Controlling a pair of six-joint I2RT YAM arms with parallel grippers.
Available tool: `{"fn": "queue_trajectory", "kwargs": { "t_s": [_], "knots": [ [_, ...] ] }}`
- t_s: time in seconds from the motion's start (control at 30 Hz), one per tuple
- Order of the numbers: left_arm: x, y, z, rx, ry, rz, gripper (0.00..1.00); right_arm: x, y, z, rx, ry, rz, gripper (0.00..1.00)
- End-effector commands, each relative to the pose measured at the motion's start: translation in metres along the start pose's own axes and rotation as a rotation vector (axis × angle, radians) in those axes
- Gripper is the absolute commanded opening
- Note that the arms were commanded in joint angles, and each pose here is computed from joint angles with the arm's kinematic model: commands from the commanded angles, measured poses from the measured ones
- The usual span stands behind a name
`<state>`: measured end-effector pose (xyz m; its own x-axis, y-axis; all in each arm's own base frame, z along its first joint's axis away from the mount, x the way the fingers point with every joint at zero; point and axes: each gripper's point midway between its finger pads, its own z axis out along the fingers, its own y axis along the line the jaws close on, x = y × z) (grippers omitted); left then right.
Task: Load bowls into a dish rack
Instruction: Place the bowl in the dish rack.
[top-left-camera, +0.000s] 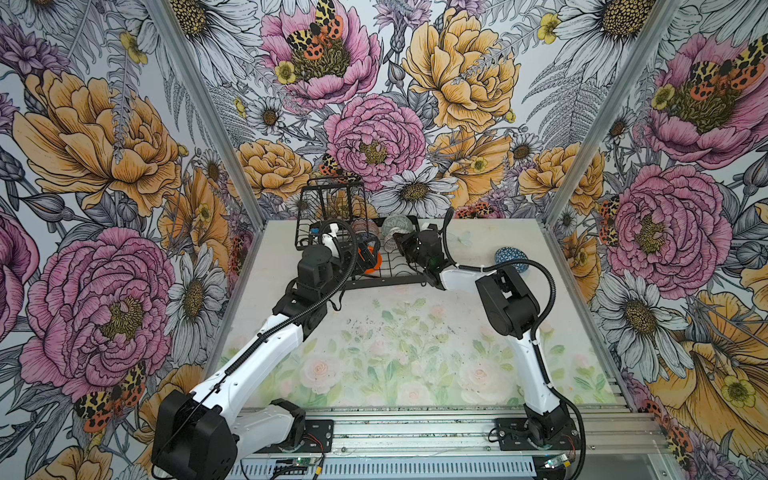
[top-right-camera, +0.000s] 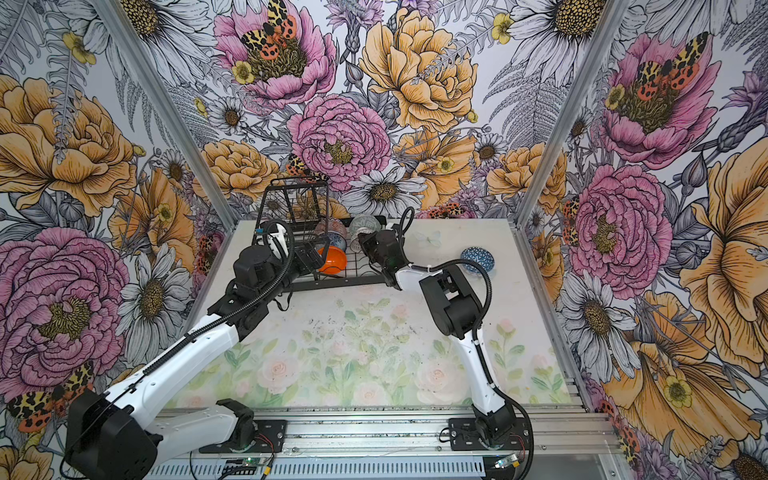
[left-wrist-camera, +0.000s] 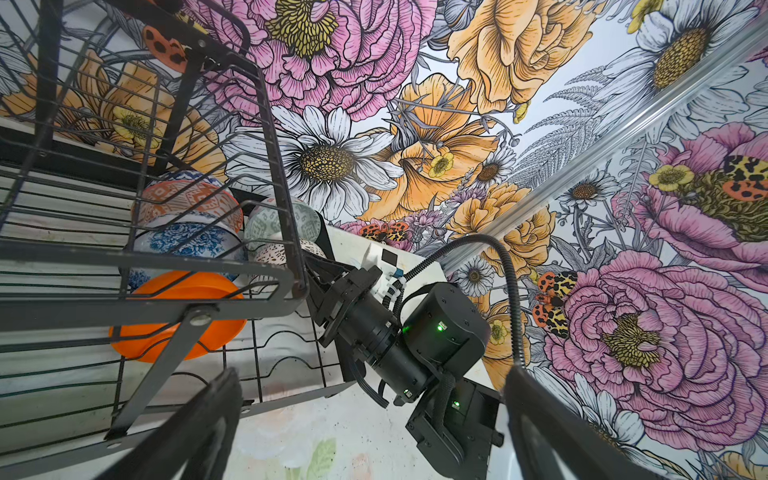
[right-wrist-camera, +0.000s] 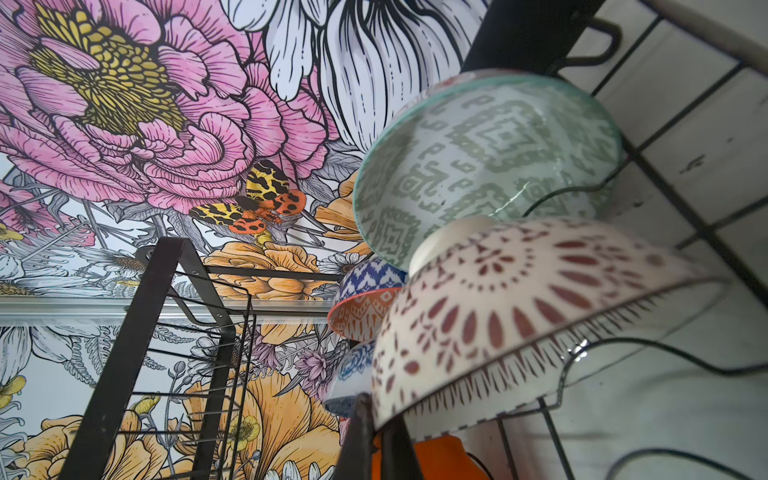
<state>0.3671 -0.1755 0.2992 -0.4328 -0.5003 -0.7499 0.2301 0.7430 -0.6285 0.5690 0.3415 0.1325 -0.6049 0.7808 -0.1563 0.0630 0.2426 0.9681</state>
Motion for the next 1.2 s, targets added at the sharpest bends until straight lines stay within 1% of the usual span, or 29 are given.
{"fn": "queue_trajectory", "kwargs": {
  "t_s": [0.0, 0.13, 0.4, 1.17],
  "knots": [
    [-0.001, 0.001, -0.001, 0.013, -0.004, -0.008, 0.99, 0.005, 0.002, 0.0, 0.011, 0.001, 0.019, 0.01],
    [-0.001, 0.0, -0.001, 0.015, -0.003, -0.01, 0.99, 0.005, 0.009, -0.002, 0.007, 0.001, 0.018, 0.04],
    [-0.002, -0.002, -0.003, 0.022, -0.008, -0.011, 0.99, 0.002, 0.015, -0.003, 0.034, -0.003, 0.013, 0.16],
    [-0.003, -0.004, -0.004, 0.028, -0.007, -0.012, 0.99, -0.001, 0.036, -0.007, 0.013, 0.004, 0.002, 0.22]
  ]
}}
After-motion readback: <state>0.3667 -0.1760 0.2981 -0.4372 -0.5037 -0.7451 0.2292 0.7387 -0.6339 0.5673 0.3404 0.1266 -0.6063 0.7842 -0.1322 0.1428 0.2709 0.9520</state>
